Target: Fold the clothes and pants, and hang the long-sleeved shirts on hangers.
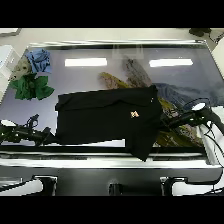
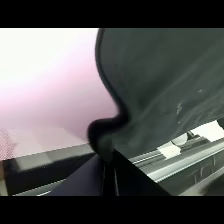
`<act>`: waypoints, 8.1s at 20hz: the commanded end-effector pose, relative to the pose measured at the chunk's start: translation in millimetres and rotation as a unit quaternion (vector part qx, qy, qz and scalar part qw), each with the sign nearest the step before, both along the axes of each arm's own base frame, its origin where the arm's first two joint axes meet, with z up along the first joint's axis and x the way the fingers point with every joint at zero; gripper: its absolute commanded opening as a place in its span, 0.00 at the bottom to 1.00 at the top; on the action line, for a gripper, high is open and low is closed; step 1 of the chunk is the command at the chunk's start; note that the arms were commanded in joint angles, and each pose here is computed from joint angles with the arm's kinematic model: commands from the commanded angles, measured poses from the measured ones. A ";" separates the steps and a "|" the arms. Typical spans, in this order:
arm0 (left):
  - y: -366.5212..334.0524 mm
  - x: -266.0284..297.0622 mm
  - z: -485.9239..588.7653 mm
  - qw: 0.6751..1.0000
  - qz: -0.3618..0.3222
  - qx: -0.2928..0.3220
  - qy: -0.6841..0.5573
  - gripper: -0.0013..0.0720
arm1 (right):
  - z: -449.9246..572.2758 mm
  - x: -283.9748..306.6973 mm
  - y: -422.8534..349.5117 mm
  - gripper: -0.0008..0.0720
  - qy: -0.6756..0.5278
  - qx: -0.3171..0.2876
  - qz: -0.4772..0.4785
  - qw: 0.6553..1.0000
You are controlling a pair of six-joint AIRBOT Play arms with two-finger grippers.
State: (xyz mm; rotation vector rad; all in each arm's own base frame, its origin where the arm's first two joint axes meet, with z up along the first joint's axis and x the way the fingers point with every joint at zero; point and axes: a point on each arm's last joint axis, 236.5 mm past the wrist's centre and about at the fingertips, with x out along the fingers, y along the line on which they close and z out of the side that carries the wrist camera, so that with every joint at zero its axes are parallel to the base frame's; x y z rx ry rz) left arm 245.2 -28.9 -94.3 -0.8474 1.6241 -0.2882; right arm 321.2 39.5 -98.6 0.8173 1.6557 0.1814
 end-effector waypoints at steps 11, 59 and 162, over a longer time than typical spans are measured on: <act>21.6 78.4 595.9 0.616 0.064 0.270 -0.737 0.05 | 575.6 41.0 -52.5 0.06 -0.685 -0.314 -0.023 0.657; 28.7 273.3 73.9 0.958 -0.057 0.168 -0.223 0.05 | 86.8 189.0 -48.8 0.06 -0.191 -0.180 -0.019 0.965; 5.9 183.5 14.4 0.992 -0.115 0.047 0.002 0.93 | 53.4 127.2 -14.4 0.63 -0.087 0.007 -0.016 0.996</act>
